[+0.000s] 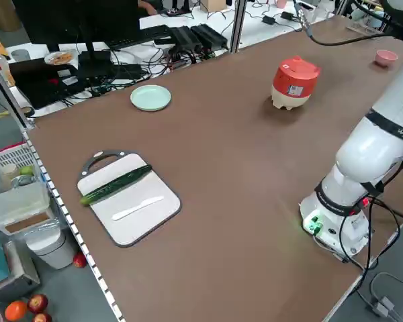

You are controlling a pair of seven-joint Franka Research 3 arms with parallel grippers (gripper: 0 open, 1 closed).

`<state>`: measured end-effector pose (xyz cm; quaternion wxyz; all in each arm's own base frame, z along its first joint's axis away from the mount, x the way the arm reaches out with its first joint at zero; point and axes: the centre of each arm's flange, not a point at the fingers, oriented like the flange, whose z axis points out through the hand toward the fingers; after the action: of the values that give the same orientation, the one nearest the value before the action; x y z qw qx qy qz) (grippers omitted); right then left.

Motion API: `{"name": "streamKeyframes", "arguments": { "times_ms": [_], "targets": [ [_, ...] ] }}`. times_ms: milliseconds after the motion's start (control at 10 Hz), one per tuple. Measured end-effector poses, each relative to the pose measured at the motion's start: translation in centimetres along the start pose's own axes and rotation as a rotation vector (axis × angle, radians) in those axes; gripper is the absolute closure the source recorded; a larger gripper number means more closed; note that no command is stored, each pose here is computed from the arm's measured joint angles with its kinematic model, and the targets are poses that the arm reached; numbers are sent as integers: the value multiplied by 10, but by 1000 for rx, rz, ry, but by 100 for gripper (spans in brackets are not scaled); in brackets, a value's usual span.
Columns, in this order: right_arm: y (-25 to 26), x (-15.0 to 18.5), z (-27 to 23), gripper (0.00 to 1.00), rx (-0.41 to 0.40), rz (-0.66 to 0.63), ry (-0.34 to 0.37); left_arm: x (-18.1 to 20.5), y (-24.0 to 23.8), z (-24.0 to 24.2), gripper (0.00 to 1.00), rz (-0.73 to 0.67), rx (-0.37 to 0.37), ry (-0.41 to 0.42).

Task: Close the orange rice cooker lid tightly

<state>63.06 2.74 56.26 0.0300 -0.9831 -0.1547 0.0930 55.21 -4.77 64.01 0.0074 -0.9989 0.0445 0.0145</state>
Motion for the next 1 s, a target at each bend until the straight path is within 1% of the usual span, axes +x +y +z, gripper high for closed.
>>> {"name": "streamKeyframes", "arguments": {
  "times_ms": [100,200,300,400,600,800,1000],
  "targets": [
    [-6,-17,-22,0,-46,5,18,0,0,0,0,-1,0,0],
    [-8,-32,-34,0,-70,16,41,0,0,0,0,-1,0,0],
    [-1,-40,-34,0,-84,30,64,0,0,0,0,-1,0,0],
    [9,-41,-24,0,-90,43,69,0,0,0,0,-1,0,0],
    [25,-43,-8,0,-88,68,46,0,0,0,0,-1,0,0],
    [38,-49,-9,0,-87,94,39,0,0,0,0,0,0,0],
    [32,-50,-10,0,-82,86,30,0,0,0,0,-1,0,0]
  ]
}}
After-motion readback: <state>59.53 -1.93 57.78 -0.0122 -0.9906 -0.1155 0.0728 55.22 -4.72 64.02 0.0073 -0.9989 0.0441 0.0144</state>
